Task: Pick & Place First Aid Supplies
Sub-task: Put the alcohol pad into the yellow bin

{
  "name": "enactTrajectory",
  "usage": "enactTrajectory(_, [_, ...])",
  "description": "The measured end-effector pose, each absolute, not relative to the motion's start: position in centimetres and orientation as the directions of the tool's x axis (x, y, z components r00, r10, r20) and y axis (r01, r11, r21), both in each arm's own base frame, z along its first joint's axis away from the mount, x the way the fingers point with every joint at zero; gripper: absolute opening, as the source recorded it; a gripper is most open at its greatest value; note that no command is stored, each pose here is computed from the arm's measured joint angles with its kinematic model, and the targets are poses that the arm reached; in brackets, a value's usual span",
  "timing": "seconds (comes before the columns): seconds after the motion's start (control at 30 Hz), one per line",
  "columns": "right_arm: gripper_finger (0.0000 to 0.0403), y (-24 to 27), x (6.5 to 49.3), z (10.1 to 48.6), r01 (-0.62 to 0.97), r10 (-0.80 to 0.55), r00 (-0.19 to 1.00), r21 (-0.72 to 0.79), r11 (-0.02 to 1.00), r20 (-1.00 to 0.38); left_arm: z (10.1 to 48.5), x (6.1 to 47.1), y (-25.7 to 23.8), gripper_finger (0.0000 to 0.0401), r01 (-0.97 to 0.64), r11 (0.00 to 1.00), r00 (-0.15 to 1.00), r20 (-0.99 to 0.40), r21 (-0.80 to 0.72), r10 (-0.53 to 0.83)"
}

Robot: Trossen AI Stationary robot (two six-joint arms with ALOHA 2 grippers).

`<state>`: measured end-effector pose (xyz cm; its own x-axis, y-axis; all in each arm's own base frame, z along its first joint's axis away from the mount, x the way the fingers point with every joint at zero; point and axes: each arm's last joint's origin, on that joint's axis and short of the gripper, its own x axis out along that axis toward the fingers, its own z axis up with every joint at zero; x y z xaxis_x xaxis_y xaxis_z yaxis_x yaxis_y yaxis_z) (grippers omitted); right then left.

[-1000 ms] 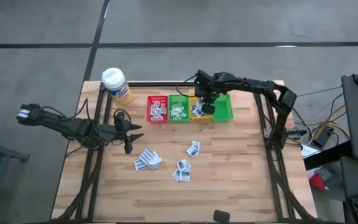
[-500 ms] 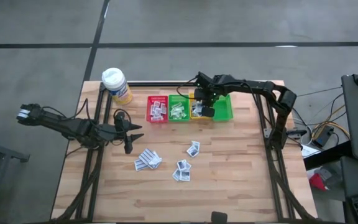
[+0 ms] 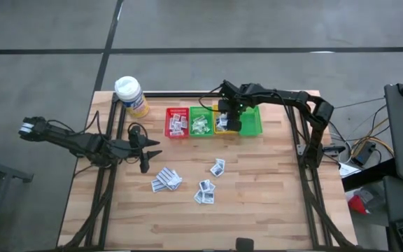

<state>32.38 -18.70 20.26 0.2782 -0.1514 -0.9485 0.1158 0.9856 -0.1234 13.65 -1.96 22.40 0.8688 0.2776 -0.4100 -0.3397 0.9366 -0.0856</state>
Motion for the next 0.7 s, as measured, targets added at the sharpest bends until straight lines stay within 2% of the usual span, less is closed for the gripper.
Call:
enactTrajectory(0.17, [0.0129, -18.6, 32.6, 21.4, 0.116, -0.162, 0.299, -0.133, 0.984, -0.94, 22.4, 13.6, -2.0, 0.0172, -0.339, 0.937, 0.869, -0.41, -0.084, 0.277])
enactTrajectory(0.4, [0.0136, -16.3, 32.3, 24.8, 0.019, -0.149, 0.386, -0.154, 0.988, -0.91, 22.4, 13.6, -2.0, 0.0172, -0.334, 0.94, 0.869, -0.41, -0.071, 0.278])
enactTrajectory(0.6, [0.0125, -12.4, 31.8, 28.1, -0.23, 0.182, 0.546, 0.063, 0.971, -0.817, 22.4, 13.7, -2.0, 0.0172, -0.333, 0.94, 0.869, -0.41, -0.07, 0.278])
enactTrajectory(0.7, [0.012, -10.3, 31.8, 28.9, -0.375, 0.327, 0.567, 0.116, 0.92, -0.756, 22.4, 13.7, -2.0, 0.0172, -0.333, 0.94, 0.869, -0.41, -0.07, 0.278])
